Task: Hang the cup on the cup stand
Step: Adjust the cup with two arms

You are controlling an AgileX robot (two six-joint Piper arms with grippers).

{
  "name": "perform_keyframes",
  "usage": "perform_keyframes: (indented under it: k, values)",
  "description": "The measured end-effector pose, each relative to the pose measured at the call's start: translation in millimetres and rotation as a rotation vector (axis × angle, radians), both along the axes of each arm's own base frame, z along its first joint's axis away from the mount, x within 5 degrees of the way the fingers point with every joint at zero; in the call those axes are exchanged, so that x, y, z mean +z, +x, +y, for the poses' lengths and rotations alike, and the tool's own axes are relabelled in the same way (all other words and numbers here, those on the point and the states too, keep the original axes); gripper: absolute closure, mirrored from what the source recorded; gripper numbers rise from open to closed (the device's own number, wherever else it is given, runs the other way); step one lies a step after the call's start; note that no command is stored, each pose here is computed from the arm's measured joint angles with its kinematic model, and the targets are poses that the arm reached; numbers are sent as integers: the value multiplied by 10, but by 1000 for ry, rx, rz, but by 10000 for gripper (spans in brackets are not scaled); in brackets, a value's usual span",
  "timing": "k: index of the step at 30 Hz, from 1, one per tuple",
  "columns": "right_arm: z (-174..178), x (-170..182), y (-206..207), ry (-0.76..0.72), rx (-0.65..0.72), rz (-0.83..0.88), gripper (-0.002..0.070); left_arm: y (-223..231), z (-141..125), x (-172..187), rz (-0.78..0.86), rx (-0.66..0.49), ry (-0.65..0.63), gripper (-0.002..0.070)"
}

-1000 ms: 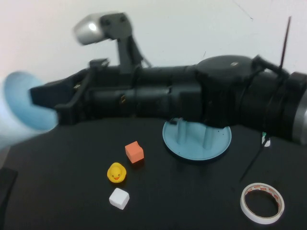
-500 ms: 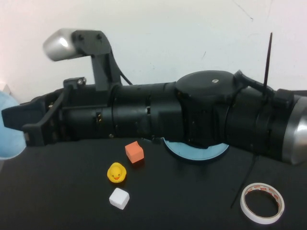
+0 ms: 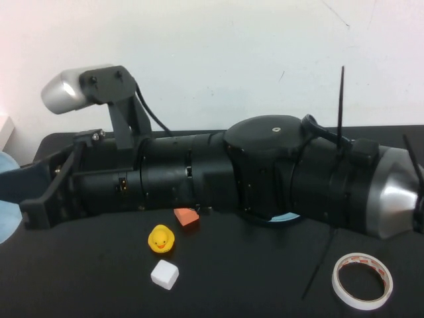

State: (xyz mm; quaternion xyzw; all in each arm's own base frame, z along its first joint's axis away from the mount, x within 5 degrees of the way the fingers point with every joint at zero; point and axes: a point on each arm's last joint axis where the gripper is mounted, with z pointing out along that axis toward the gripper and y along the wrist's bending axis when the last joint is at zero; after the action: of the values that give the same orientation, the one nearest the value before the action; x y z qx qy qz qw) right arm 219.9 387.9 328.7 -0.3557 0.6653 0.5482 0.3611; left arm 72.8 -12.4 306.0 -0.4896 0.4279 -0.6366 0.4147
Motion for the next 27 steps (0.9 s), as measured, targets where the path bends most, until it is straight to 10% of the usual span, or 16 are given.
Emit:
perform_keyframes:
  k: [15, 27]
  values:
    - [61, -35, -141, 14, 123, -7, 657, -17, -84, 5, -21, -87, 51, -11]
    - [52, -41, -111, 6, 109, -40, 657, -17, -86, 5, -49, -65, 193, 39]
